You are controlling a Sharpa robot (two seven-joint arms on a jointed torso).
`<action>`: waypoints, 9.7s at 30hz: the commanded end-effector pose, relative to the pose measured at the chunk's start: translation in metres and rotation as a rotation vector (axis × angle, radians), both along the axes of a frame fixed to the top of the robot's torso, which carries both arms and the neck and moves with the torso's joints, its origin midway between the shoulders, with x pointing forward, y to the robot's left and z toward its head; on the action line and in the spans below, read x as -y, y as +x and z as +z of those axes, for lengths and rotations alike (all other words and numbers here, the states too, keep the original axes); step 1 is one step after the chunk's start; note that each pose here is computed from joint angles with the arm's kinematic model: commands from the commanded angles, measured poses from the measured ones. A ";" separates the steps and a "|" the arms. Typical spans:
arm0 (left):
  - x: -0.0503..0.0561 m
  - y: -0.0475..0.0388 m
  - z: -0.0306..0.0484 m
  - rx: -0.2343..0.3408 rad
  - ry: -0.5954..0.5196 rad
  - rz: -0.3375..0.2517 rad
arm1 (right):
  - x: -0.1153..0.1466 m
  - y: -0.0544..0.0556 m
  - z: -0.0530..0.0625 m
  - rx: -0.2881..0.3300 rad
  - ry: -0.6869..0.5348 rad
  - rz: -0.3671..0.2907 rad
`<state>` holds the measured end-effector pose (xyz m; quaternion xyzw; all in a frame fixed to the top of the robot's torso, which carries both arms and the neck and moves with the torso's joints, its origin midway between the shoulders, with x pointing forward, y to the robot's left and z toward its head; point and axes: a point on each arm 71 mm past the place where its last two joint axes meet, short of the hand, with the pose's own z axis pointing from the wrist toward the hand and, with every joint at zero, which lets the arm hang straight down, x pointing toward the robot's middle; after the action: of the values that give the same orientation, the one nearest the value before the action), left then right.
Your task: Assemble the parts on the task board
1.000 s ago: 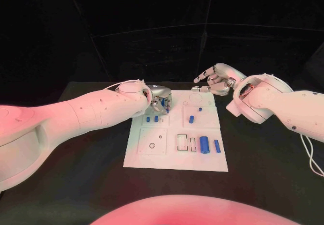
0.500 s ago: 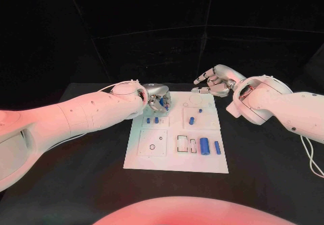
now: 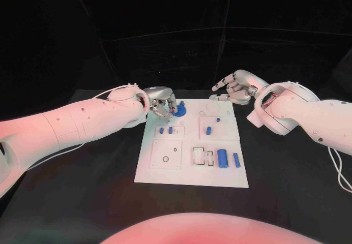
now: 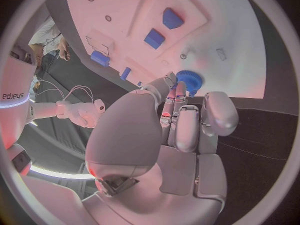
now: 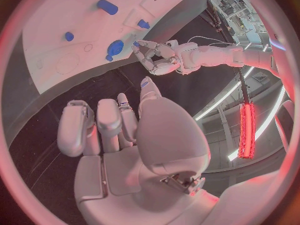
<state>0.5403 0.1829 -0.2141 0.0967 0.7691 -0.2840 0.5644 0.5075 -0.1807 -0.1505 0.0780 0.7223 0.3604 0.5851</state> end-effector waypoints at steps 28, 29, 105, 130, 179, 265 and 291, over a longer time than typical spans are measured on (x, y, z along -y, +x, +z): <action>-0.014 -0.0022 -0.0258 -0.121 0.026 0.046 | -0.002 0.000 0.001 0.003 0.005 0.011; -0.014 -0.0022 -0.0259 -0.120 0.026 0.045 | -0.002 0.000 0.001 0.003 0.005 0.011; -0.017 -0.0025 -0.0237 -0.073 0.048 0.040 | 0.003 0.003 0.000 0.006 0.002 -0.004; -0.069 -0.0168 0.0153 -0.393 -1.193 0.336 | 0.032 0.015 -0.029 0.136 -0.450 0.043; -0.049 -0.0468 0.0234 -0.492 -1.354 0.295 | -0.010 0.004 -0.078 0.050 -0.561 0.157; -0.052 -0.0345 0.0223 -0.458 -1.353 0.315 | -0.134 -0.095 -0.075 0.196 -0.443 0.465; -0.046 -0.0340 0.0217 -0.478 -1.352 0.301 | -0.147 -0.097 -0.092 0.204 -0.444 0.480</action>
<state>0.5059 0.2303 -0.1948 -0.4480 0.5377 -0.6214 0.3522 0.4105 -0.0344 -0.2440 -0.2546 0.7256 0.3249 0.5505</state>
